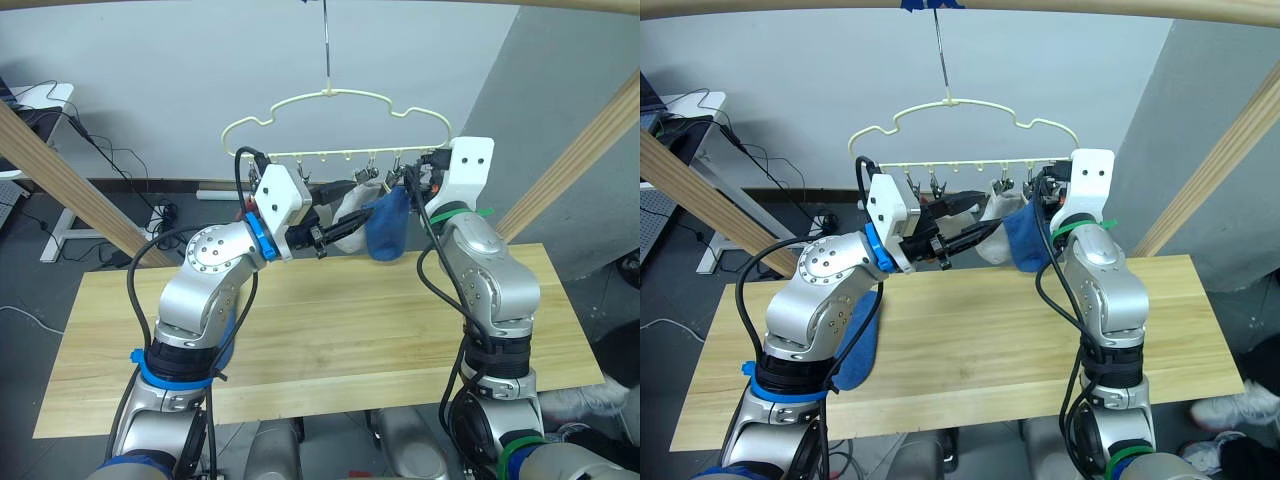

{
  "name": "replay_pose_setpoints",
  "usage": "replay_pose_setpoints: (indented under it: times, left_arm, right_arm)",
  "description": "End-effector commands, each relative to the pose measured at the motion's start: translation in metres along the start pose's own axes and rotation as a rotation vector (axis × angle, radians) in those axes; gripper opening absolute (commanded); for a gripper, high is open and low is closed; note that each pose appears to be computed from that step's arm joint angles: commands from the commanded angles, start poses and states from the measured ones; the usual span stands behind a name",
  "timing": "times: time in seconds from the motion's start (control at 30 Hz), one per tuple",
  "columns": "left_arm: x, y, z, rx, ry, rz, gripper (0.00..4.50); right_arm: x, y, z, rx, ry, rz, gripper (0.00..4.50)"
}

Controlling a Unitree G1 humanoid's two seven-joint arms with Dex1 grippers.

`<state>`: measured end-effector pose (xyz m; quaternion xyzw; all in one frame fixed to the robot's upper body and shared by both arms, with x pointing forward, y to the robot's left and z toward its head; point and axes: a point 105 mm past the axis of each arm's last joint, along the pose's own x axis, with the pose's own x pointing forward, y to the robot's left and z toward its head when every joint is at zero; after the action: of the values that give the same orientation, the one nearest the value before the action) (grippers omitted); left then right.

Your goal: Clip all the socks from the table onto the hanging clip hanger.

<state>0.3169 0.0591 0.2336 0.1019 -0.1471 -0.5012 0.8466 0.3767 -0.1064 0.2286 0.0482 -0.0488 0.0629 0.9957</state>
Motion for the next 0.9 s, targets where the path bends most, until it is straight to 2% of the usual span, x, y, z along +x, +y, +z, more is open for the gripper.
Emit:
replay_pose_setpoints:
  times: [0.03,0.33,0.9]
  left_arm:
    - [0.003,-0.002,0.009,0.034,-0.033,-0.018,2.45]
    - [0.003,-0.002,0.007,0.033,-0.031,-0.019,2.45]
    - [0.003,-0.001,0.006,0.043,-0.025,-0.022,2.45]
  right_arm:
    - [-0.011,0.005,0.017,-0.016,-0.069,0.008,2.27]
    - [-0.020,0.009,0.015,-0.016,-0.059,0.003,2.27]
    - [-0.004,0.015,0.012,-0.012,-0.053,0.052,2.27]
